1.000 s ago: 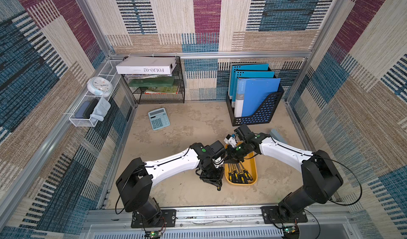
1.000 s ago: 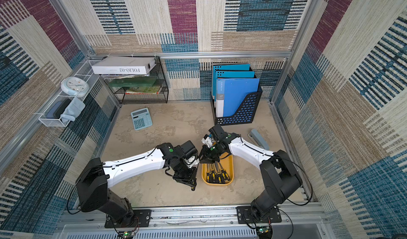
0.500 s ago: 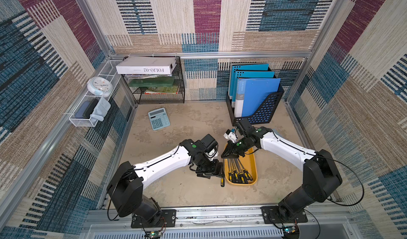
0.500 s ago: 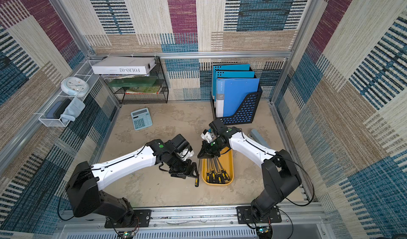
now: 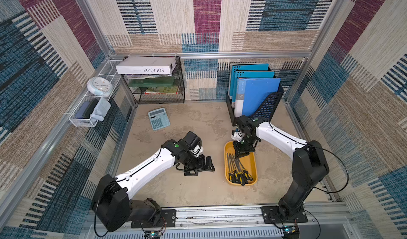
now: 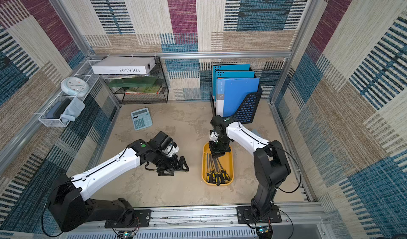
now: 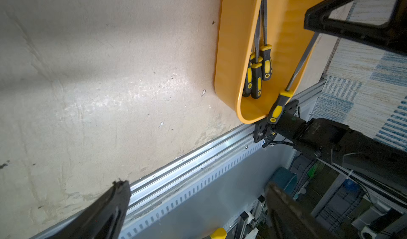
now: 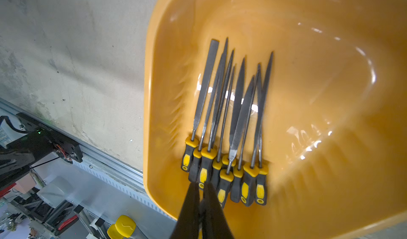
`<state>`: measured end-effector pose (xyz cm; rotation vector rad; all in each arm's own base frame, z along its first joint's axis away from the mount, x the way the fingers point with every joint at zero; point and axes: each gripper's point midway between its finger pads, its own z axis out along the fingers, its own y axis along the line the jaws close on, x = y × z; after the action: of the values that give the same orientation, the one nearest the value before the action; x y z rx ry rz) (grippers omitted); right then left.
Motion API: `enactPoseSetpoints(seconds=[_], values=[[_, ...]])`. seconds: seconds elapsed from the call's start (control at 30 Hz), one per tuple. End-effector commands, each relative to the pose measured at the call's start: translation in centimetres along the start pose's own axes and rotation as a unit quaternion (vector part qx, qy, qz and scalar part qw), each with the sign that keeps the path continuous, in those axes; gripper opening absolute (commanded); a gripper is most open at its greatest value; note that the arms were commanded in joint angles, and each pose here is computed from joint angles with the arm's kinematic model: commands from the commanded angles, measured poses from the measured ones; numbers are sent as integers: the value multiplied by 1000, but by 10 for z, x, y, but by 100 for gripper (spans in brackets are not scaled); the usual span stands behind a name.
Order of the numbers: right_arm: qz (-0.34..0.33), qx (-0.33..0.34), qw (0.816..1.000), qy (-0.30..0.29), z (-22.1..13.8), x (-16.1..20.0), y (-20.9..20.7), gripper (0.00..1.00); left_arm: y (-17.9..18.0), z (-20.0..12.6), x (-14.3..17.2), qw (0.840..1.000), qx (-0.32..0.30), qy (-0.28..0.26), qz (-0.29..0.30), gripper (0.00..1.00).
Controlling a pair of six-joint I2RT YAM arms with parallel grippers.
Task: Put the file tool into the storage box
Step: Place the file tool in the storage box.
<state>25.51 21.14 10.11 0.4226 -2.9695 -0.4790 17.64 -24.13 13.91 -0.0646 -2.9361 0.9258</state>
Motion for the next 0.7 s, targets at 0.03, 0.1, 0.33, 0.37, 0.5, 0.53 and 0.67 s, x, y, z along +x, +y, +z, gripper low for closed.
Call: enactPoseSetpoints(seconds=[0.03, 0.1, 0.33, 0.37, 0.5, 0.53, 0.67], values=[[-15, 30, 999, 0, -5, -10, -6, 0, 4, -4, 1, 1000, 0, 0, -1, 99], [-18, 36, 999, 2, -4, -14, -8, 0, 7, -5, 2, 1000, 0, -2, -4, 99], [-18, 53, 998, 19, 17, -22, -17, 0, 19, -4, 5, 1000, -8, -6, -13, 99], [-17, 53, 998, 21, 19, -23, -18, 0, 20, -5, 5, 1000, -8, -8, -14, 99], [-15, 44, 999, 23, 27, -26, -16, 0, 26, -7, 4, 1000, -12, -15, -24, 99], [-14, 42, 999, 23, 28, -25, -16, 0, 28, -8, 4, 999, -14, -16, -26, 99], [-13, 28, 999, 26, 32, -21, -12, 8, 36, -10, 4, 999, -19, -22, -37, 99]])
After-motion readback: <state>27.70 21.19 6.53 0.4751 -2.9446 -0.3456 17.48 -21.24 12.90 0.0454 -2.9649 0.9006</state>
